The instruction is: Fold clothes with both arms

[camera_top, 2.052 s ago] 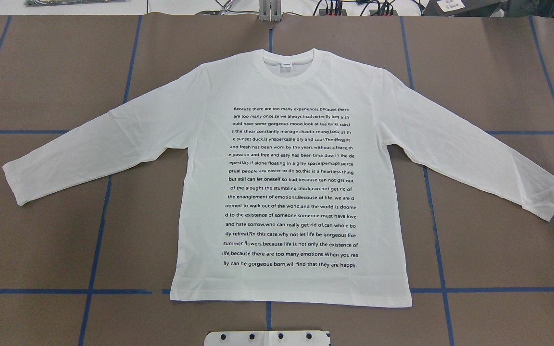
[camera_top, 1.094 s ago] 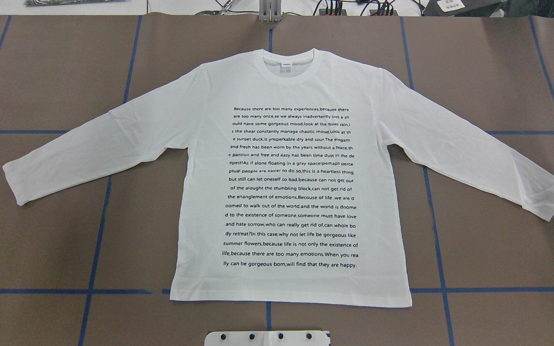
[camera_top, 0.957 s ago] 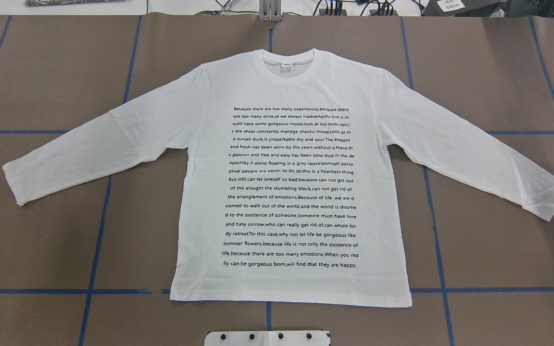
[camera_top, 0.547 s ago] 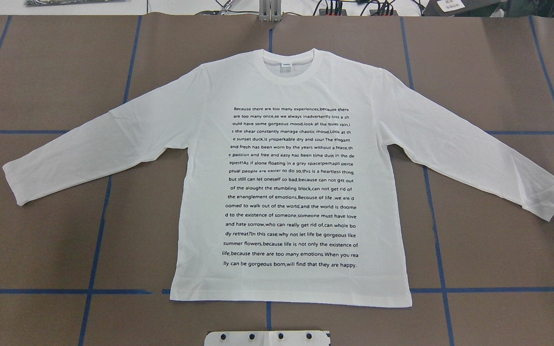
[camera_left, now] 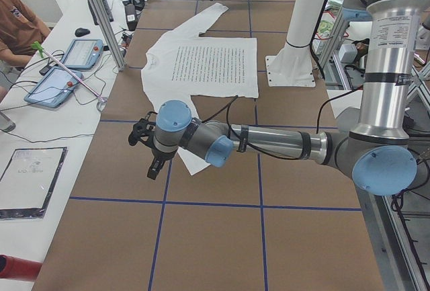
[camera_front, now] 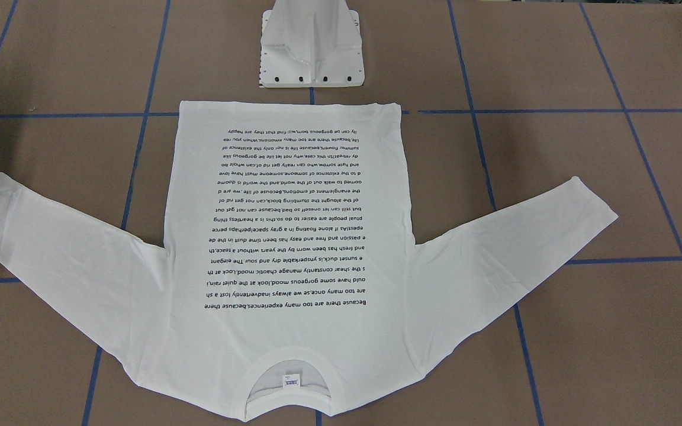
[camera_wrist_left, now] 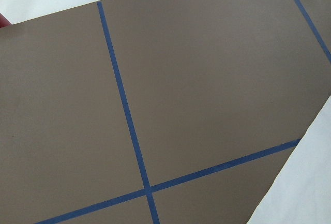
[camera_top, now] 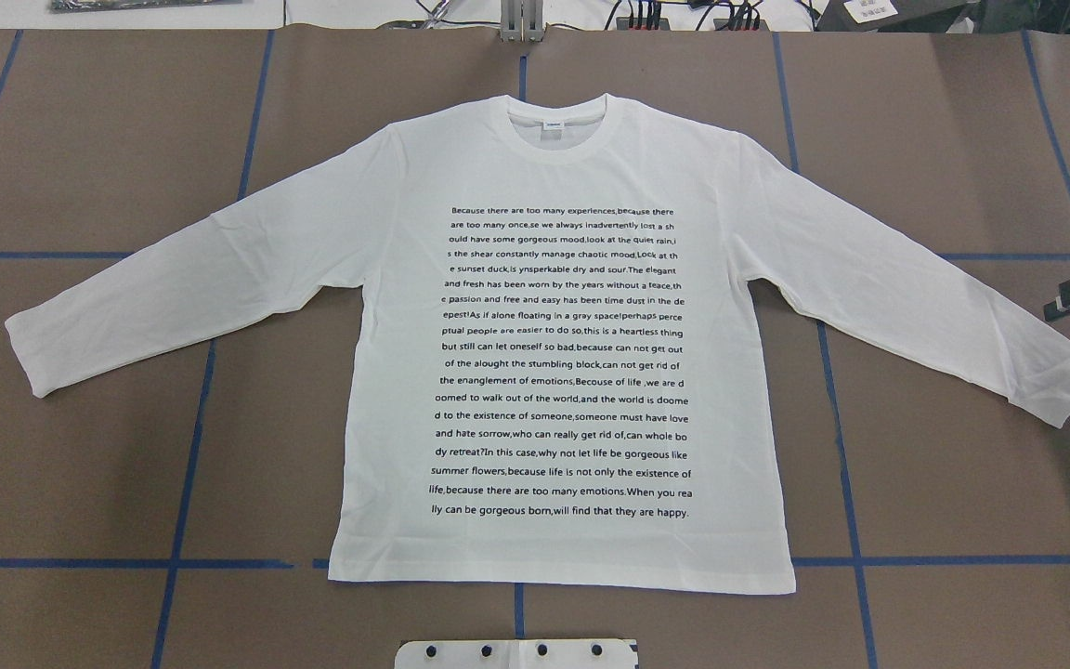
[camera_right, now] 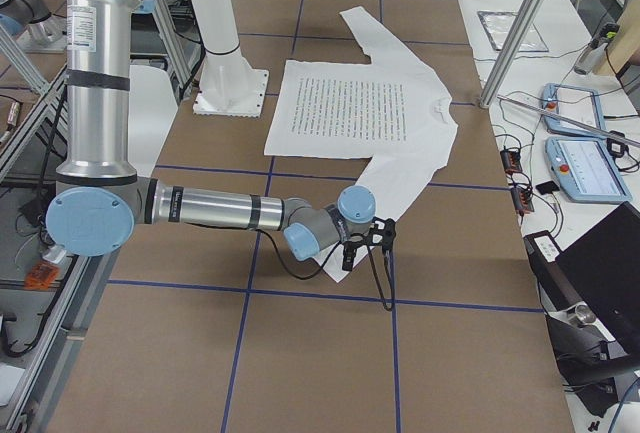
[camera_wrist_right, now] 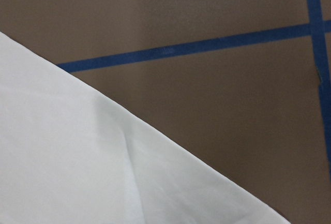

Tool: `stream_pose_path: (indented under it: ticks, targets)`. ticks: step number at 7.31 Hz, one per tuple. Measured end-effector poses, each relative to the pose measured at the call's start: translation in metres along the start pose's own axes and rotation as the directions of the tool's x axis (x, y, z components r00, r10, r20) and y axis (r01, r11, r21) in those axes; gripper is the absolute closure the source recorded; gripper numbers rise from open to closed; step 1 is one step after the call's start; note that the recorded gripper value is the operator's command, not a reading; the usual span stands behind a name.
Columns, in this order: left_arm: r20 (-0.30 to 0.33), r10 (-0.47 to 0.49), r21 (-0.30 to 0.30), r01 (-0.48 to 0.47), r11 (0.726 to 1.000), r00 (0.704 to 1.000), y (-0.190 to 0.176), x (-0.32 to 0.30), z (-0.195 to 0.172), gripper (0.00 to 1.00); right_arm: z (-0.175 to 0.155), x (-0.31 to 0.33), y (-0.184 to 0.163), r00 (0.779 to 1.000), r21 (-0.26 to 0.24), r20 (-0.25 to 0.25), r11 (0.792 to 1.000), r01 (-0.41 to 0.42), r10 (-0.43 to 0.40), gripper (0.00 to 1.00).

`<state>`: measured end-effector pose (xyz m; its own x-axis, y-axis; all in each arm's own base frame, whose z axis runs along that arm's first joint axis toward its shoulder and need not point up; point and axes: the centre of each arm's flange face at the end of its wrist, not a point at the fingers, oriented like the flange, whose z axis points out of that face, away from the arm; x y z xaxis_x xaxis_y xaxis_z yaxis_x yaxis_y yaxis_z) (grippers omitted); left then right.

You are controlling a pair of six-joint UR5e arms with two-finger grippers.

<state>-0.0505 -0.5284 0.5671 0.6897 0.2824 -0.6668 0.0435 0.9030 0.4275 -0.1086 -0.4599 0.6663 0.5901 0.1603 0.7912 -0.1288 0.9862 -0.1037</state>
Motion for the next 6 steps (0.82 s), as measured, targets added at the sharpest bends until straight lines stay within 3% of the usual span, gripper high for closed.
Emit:
stream_pose_path:
  ticks: [3,4,5,6]
  targets:
    - [0.007,0.014,0.015,-0.014,1.000,1.000,0.000,-0.002,0.001,0.02,0.017,0.012,0.022,0.993,-0.006,0.012,0.993,-0.116,0.117,0.03]
    - [0.007,0.017,0.017,-0.017,1.000,1.000,0.000,-0.002,0.001,0.01,0.024,0.021,0.026,0.992,-0.010,0.013,0.992,-0.127,0.127,0.05]
    - [0.007,0.018,0.019,-0.018,1.000,1.000,0.000,-0.002,0.001,0.01,0.027,0.029,0.030,0.992,-0.011,0.016,0.992,-0.128,0.128,0.12]
    - [0.007,0.020,0.020,-0.020,1.000,1.000,0.000,-0.001,0.001,0.01,0.030,0.034,0.034,0.990,-0.015,0.015,0.990,-0.139,0.139,0.11]
